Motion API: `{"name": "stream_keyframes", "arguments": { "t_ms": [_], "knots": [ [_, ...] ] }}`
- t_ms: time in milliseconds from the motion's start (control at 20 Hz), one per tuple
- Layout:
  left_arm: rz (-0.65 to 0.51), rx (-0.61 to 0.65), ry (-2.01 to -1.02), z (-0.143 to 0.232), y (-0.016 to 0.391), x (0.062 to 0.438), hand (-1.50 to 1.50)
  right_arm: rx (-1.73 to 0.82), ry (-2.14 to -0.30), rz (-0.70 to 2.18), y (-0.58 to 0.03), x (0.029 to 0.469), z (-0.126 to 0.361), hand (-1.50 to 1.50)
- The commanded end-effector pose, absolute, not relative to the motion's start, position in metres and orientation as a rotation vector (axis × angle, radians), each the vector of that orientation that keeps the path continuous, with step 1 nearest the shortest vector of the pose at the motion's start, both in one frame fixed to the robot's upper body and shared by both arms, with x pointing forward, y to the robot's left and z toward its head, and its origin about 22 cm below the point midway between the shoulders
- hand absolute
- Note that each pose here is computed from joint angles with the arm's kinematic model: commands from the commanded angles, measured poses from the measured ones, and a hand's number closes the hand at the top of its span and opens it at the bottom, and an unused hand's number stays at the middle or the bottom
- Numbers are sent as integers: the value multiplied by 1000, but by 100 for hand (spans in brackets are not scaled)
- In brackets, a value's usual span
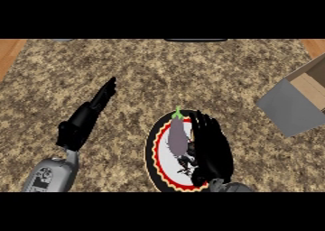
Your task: Pick the cupcake from the plate and place it in the cardboard box
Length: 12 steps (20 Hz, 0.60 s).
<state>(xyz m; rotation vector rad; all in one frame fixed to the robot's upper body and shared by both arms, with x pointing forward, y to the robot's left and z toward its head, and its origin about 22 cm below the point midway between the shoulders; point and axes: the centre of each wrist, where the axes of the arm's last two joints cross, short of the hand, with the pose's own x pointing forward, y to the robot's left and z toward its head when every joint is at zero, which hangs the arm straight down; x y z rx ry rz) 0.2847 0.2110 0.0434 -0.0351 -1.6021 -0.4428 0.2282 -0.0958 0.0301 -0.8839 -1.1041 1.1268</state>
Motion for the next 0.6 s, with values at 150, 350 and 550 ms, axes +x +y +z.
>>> {"name": "stream_keyframes", "arguments": {
  "t_ms": [150, 350, 550],
  "knots": [
    [-429, -38, -1598, 41, 203, 267, 0, -881, -1049, 1147, -104, 234, 11, -150],
    [-450, -37, -1609, 25, 201, 266, 0, -870, -1047, 1146, -90, 239, 2, -150],
    [-454, -40, -1596, 45, 206, 276, 0, -878, -1030, 1162, -98, 242, 3, -150]
  ]
}}
